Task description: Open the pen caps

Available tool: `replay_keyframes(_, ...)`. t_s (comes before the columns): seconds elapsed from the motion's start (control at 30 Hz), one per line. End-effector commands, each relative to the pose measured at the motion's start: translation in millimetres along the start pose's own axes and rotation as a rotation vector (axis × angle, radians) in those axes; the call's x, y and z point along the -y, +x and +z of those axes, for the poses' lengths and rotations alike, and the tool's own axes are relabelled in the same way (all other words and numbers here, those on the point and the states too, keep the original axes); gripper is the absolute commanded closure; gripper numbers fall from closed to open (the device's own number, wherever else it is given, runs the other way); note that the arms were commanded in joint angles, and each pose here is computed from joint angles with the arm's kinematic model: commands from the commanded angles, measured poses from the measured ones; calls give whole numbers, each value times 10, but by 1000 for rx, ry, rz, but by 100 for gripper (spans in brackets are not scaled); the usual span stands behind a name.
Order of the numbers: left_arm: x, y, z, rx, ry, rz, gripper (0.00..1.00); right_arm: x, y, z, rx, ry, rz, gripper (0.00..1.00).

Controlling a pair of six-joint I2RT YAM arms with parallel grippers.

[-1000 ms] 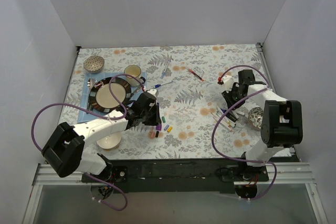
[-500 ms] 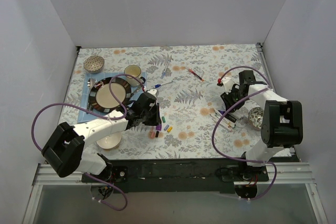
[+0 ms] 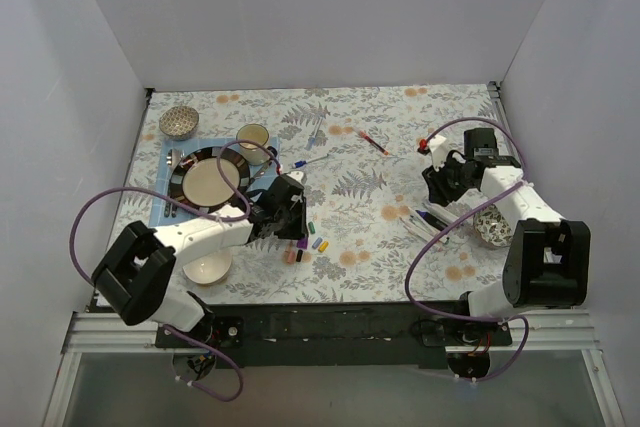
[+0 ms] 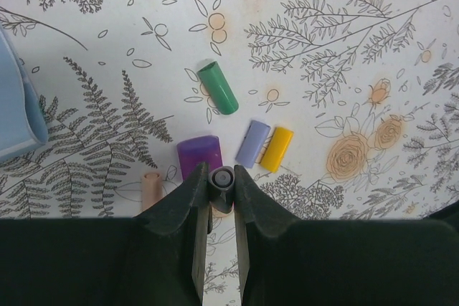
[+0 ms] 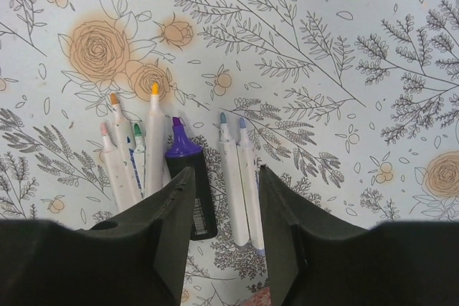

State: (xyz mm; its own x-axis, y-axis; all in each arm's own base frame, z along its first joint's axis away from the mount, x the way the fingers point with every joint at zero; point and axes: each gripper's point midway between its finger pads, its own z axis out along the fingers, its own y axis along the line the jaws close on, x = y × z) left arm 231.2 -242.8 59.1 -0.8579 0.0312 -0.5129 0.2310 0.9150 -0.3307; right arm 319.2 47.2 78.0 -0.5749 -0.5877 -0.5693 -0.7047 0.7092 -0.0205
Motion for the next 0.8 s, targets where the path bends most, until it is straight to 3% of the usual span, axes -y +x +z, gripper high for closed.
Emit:
replay_keyframes(0.0,44,-164,116,17,-29,33,85,-76,-136,-60,70,-31,-3,52)
replay_keyframes(0.1,29,-191,191,8,-56,45,84,-115,-146,-65,80,-47,-3,52)
replay_keyframes(0.37,44,-267,175,20,-68,46,61,-181,-190,-89,109,-74,-14,52)
replay_keyframes(0.5,85,-341,90,39,-58,54,58,-198,-236,-104,137,-80,-22,52)
replay_keyframes(0.67,170,-622,-251,141,-36,105,51,-182,-457,-99,221,-102,-43,52)
replay_keyframes(0.77,268,-814,-578,237,14,137,35,-155,-588,41,202,-138,-37,50)
